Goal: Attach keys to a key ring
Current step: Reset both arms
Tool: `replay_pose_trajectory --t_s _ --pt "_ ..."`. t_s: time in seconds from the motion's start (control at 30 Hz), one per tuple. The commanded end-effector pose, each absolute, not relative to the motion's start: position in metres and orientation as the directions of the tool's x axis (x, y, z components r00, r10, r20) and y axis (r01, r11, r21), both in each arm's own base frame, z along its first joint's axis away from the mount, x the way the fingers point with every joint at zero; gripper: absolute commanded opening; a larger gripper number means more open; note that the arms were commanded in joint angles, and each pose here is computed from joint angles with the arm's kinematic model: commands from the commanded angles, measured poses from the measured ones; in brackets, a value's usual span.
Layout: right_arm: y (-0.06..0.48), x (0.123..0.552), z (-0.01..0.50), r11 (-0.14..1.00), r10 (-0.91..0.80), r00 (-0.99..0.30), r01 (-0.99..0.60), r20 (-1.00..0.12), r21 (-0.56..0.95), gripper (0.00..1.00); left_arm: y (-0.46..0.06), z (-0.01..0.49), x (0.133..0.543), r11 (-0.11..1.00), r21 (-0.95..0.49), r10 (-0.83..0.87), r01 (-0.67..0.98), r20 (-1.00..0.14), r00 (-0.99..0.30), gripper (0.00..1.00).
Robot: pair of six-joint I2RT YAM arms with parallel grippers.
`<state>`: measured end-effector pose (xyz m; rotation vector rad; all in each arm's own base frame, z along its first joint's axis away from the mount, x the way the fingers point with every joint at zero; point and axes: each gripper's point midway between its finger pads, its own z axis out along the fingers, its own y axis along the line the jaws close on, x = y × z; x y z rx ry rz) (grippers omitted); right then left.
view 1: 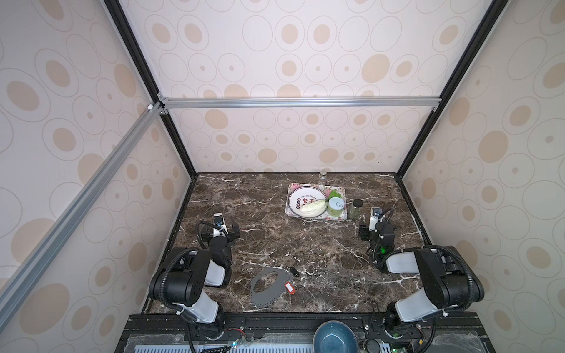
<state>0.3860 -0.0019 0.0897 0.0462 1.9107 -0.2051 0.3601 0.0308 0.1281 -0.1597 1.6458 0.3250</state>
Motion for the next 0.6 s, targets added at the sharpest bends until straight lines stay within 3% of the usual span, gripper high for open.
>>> replay_pose_trajectory --t_s 0.0,0.1,0.13,0.57 --pt "-0.021 0.378 0.097 0.967 -0.010 -0.282 0.240 -0.959 -0.081 0.75 0.033 0.135 0.363 0.949 0.089 0.070 -0.303 -0.995 -0.073 1.00" --pt "-0.010 0.392 0.087 0.977 -0.050 -0.381 0.172 -0.923 -0.123 0.71 0.033 0.135 0.363 0.949 0.089 0.071 -0.303 -0.995 -0.072 1.00" --pt "-0.009 0.392 0.089 0.980 -0.043 -0.381 0.165 -0.924 -0.113 0.98 0.033 0.136 0.363 0.949 0.089 0.072 -0.304 -0.995 -0.068 1.00" --pt "-0.009 0.392 0.090 0.979 -0.049 -0.370 0.166 -0.928 -0.118 1.00 0.033 0.136 0.363 0.949 0.089 0.071 -0.303 -0.995 -0.071 1.00"
